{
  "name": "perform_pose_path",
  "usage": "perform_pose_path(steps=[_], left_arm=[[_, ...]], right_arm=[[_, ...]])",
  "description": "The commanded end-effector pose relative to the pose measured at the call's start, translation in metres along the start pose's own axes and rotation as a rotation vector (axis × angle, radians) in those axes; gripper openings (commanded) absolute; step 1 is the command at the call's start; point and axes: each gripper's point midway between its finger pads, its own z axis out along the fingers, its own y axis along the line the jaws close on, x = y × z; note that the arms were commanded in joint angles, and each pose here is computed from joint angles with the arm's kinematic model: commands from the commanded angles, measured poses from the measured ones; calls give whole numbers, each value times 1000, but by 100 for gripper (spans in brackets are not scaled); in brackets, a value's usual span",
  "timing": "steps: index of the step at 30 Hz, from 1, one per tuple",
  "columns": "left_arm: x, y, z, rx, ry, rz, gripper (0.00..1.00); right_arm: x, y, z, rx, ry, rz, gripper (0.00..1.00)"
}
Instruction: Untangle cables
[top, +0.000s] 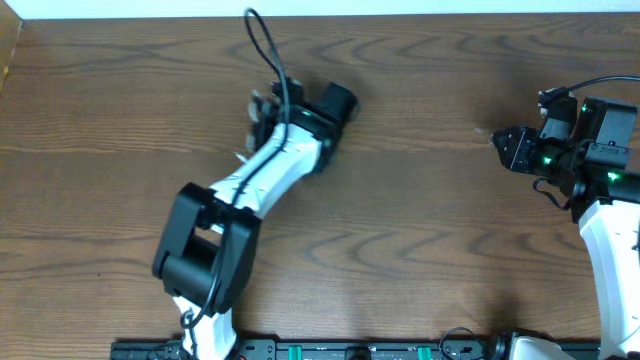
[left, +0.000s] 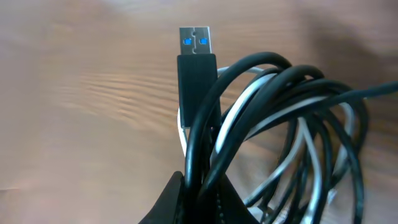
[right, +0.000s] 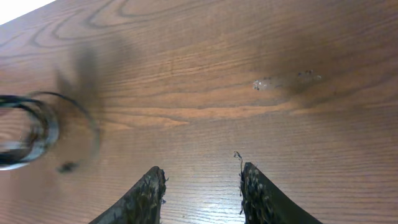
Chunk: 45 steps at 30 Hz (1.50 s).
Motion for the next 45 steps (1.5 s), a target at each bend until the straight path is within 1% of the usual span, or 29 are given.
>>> perform_pose_path(steps=[1, 3, 5, 9, 10, 11, 15, 17, 18, 20, 22, 24, 26, 31, 35, 45], left_arm=[[30, -72, -16, 369, 171, -44, 7], [35, -95, -29, 502, 211, -49, 7], [35, -108, -38, 564, 218, -48, 7], [35, -114, -44, 575, 204, -50, 7], [35, -114, -44, 575, 204, -49, 8], [35, -114, -44, 575, 204, -48, 11], [35, -112, -44, 592, 218, -41, 12], [34, -120, -59, 725, 241, 7, 10], [31, -124, -71, 824, 254, 27, 8], [20, -128, -100, 1032, 263, 43, 8], [5, -122, -128, 1220, 261, 21, 8], [-13, -106, -152, 1385, 251, -31, 7], [-20, -95, -160, 1448, 251, -57, 7], [-25, -84, -169, 1539, 271, -80, 7], [-25, -84, -172, 1557, 273, -79, 8], [-26, -83, -171, 1556, 270, -80, 8]], right_arm=[[-1, 3, 0, -11, 0, -22, 38], [-1, 3, 0, -11, 0, -22, 38], [-1, 3, 0, -11, 0, -22, 38], [-1, 3, 0, -11, 2, -21, 38], [-1, 3, 0, -11, 3, -20, 38], [0, 3, 0, -11, 3, -20, 38], [0, 6, 0, -29, 7, -19, 40], [1, 15, 0, -78, 9, -24, 41], [1, 22, 0, -109, 11, -29, 41], [2, 36, 0, -166, 15, -47, 41], [4, 53, 1, -224, 21, -74, 41], [8, 80, 3, -299, 30, -124, 41], [10, 96, 4, -331, 32, -149, 41], [13, 140, 6, -420, 17, -199, 41], [18, 165, 10, -464, 19, -216, 38], [28, 161, 35, -414, 73, -163, 36]])
